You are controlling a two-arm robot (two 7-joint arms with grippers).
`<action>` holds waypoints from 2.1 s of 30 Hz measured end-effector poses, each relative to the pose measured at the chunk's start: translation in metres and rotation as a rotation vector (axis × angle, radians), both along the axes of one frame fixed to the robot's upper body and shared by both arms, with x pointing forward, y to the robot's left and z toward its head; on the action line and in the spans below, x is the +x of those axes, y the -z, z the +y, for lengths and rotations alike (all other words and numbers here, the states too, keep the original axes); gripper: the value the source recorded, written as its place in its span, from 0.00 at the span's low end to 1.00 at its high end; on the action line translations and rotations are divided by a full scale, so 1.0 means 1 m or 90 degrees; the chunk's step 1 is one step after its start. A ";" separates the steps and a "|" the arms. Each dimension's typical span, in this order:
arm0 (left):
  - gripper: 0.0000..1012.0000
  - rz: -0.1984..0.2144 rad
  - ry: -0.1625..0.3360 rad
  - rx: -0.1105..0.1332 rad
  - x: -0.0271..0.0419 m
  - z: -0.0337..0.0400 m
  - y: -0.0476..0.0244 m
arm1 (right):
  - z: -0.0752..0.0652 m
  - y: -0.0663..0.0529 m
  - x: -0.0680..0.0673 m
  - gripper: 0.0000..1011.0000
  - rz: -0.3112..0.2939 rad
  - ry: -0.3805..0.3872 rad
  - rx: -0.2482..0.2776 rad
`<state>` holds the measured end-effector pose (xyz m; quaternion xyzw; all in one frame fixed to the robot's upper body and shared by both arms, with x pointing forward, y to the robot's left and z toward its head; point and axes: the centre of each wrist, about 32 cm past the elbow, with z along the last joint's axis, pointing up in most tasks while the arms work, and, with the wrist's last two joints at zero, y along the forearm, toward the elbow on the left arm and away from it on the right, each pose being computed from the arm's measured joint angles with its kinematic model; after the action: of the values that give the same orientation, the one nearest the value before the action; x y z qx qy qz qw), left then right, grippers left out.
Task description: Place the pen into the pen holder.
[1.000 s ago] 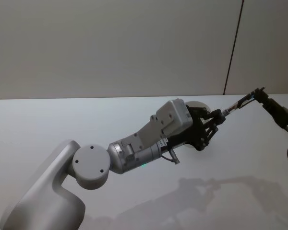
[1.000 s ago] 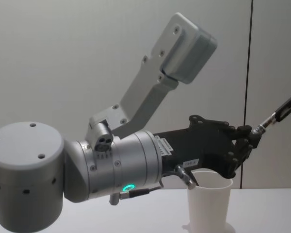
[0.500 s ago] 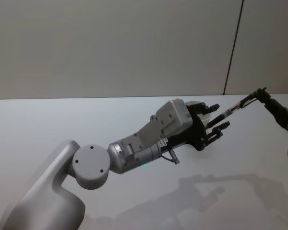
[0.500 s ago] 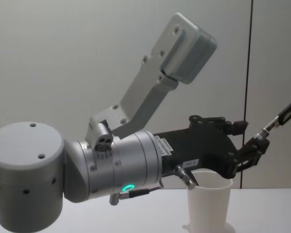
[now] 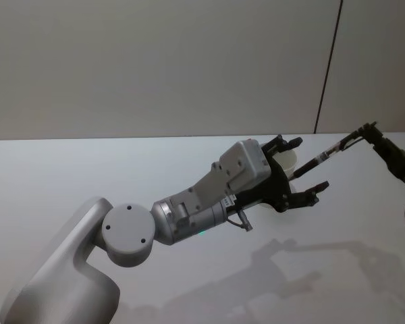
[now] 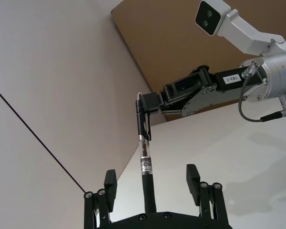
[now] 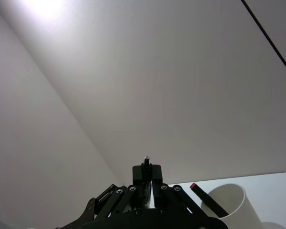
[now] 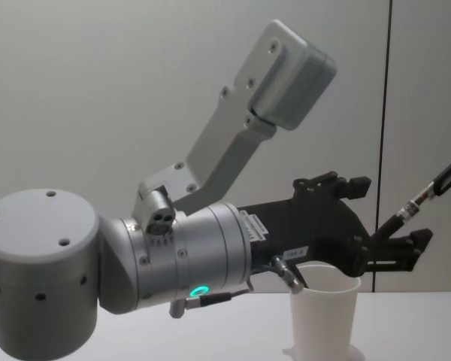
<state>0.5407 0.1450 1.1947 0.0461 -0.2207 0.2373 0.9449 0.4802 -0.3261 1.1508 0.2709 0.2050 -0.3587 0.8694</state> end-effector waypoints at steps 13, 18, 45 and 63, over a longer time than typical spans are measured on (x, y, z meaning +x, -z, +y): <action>0.99 0.000 0.000 0.000 0.0000 0.0000 0.0000 | -0.006 -0.008 0.011 0.10 -0.021 0.038 -0.051; 0.99 0.000 0.000 0.000 0.0000 0.0000 0.0000 | -0.010 -0.013 0.020 0.10 -0.038 0.049 -0.078; 0.99 0.000 0.000 0.000 0.0000 0.0000 0.0000 | -0.016 -0.031 0.086 0.10 -0.112 0.024 -0.211; 0.99 0.000 0.000 0.000 0.0000 0.0000 0.0000 | -0.004 -0.026 0.122 0.10 -0.100 -0.004 -0.296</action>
<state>0.5407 0.1450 1.1946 0.0462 -0.2207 0.2373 0.9449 0.6026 -0.3301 1.1764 0.0897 0.0492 -0.3712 0.9229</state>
